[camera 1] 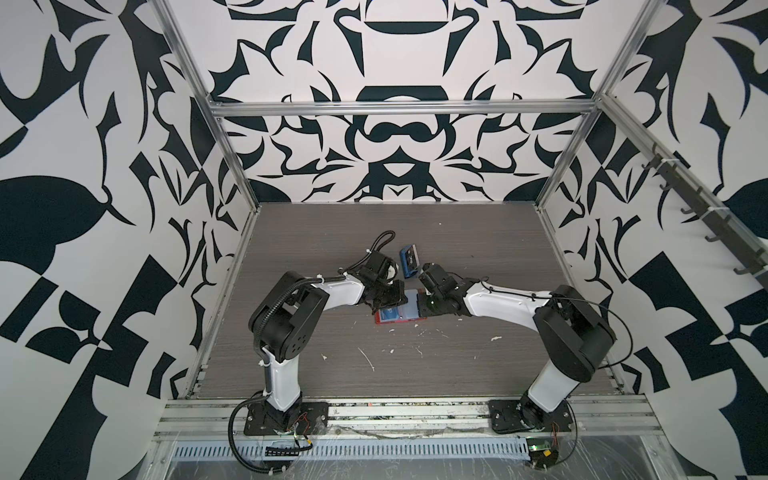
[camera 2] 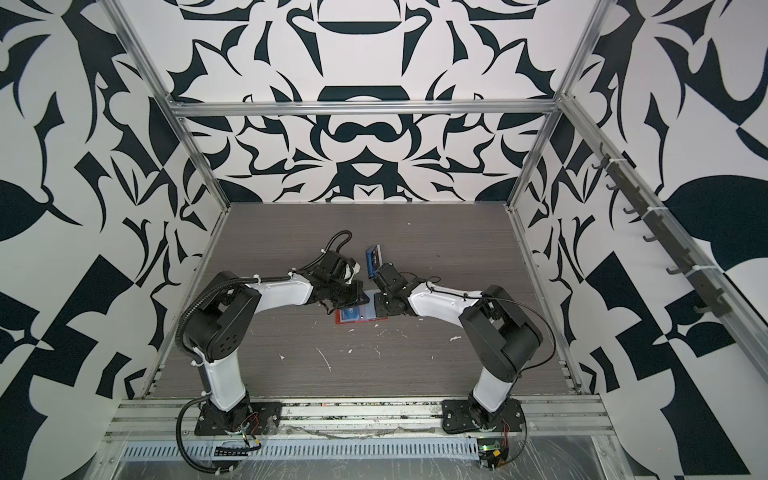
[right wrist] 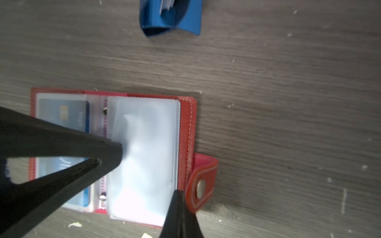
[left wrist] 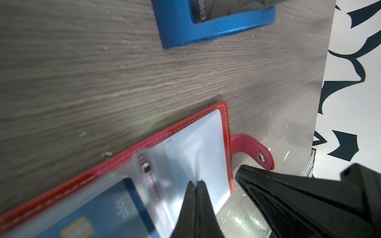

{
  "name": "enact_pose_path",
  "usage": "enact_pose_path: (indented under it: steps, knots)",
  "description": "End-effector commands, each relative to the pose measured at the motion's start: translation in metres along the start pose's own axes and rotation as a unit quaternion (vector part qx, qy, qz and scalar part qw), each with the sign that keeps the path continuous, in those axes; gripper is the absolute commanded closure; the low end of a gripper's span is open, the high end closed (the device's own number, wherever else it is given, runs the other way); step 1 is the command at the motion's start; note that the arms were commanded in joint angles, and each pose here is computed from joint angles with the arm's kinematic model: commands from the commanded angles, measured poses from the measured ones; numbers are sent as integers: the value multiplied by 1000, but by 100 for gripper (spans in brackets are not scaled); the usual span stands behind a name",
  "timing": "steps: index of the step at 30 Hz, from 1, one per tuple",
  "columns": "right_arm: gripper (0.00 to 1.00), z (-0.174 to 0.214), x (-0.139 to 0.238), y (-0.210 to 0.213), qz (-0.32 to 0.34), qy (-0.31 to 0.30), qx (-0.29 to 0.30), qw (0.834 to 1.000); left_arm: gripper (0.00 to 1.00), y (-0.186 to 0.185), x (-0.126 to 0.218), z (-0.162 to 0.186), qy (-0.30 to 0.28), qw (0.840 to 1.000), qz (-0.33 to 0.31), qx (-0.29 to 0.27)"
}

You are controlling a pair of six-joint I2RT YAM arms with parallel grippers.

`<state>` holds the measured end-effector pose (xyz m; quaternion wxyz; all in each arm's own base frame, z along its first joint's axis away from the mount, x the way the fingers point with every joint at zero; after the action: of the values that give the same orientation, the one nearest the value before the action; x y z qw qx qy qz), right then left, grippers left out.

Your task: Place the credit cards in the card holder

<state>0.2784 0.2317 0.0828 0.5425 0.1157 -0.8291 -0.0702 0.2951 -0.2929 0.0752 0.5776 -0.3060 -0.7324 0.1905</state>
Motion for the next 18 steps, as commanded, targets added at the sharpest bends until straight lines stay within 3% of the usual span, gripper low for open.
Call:
enact_pose_path:
  steps: [1, 11, 18]
  knots:
    - [100, -6, 9, 0, 3, -21, -8, 1000, 100, -7, 13, -2, -18, 1000, -3, -15]
    - [100, -5, -1, 8, -16, -1, -6, 1000, 100, -8, 15, -1, -19, 1000, 0, -19]
    - [99, -5, -4, 22, -67, 4, -7, 998, 100, -7, 14, 0, -18, 1000, 1, -18]
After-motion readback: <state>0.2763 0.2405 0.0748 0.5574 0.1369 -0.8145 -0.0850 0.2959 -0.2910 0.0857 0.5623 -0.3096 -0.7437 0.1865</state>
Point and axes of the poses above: each gripper's point midway between its finger pads, its own x axis back along the fingers, its own y axis along the line the jaws close on, z = x × y, the point moved 5 cm from there along x, back along the fingers, and after that the axes turned 4 degrees about -x, right-handed, at the moved point
